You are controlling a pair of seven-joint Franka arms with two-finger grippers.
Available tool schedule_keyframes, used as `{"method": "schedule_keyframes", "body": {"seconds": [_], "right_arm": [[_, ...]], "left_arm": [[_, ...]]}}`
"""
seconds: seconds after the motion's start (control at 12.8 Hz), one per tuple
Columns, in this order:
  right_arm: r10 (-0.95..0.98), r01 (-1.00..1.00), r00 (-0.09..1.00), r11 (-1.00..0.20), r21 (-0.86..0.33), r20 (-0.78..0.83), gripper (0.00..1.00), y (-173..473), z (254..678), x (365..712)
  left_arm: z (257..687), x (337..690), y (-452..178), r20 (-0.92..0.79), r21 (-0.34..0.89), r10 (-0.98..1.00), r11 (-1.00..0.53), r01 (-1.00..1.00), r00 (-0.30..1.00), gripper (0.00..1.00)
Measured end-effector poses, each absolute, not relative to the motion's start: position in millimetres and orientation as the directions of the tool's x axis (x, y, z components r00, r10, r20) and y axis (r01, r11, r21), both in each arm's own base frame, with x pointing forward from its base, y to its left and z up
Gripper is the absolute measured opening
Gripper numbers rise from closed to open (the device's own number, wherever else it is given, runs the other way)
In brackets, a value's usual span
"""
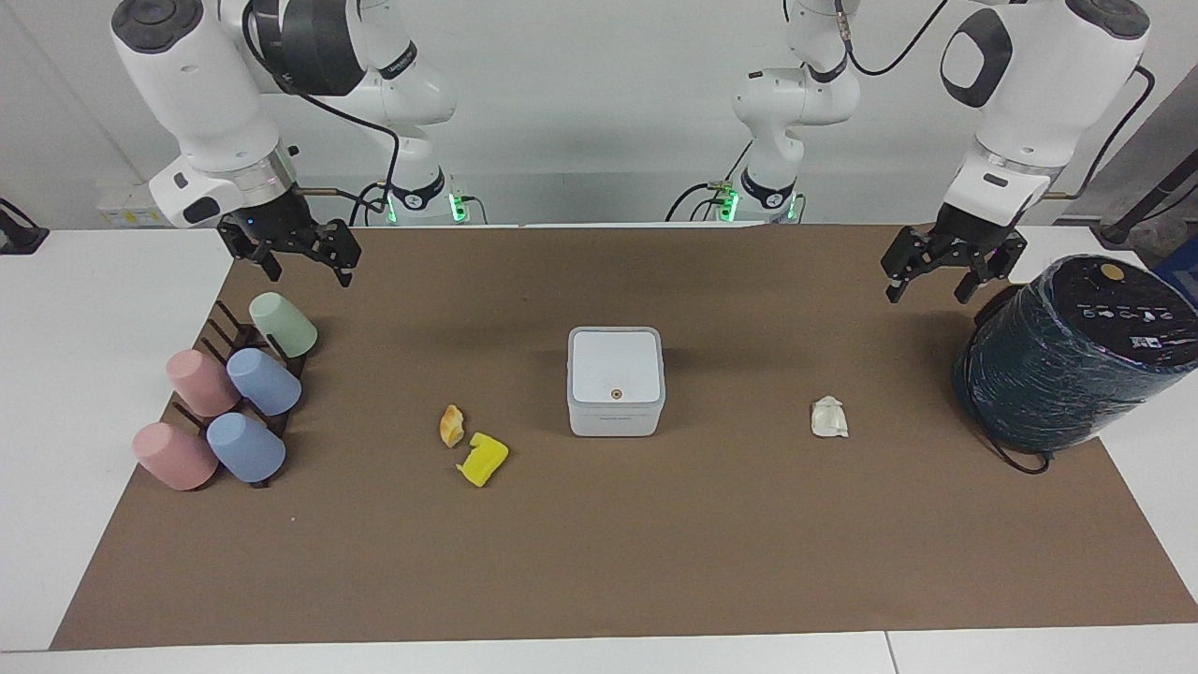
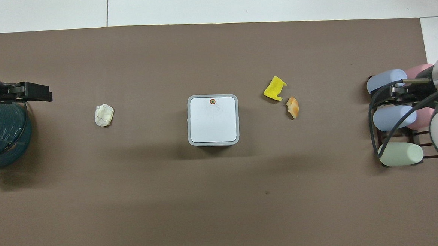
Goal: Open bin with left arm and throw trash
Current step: 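Move the left gripper toward the bin while the right gripper reaches the scraps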
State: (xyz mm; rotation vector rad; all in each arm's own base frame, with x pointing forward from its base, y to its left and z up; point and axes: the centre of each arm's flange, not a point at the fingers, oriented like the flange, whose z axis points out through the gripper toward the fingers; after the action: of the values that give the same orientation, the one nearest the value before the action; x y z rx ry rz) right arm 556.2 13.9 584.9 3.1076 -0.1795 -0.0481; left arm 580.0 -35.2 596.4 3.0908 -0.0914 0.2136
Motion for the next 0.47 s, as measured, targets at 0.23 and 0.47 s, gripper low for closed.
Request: {"method": "schedule_keyframes", "body": {"seconds": [0.23, 0.47], "right_arm": [[-0.116, -0.115, 0.993, -0.993, 0.03, -0.029, 1.0, 13.9, 584.8, 556.1], [-0.119, -0.118, 0.992, -0.993, 0.03, -0.03, 1.0, 11.9, 584.6, 556.2]], "left_arm": [[594.3, 579.7, -35.2, 0.134, 0.039, -0.056, -0.997, -0.061, 0.989, 1.0], [587.9, 578.3, -37.0, 0.121, 0.039, -0.059, -0.997, -0.064, 0.991, 1.0]]}}
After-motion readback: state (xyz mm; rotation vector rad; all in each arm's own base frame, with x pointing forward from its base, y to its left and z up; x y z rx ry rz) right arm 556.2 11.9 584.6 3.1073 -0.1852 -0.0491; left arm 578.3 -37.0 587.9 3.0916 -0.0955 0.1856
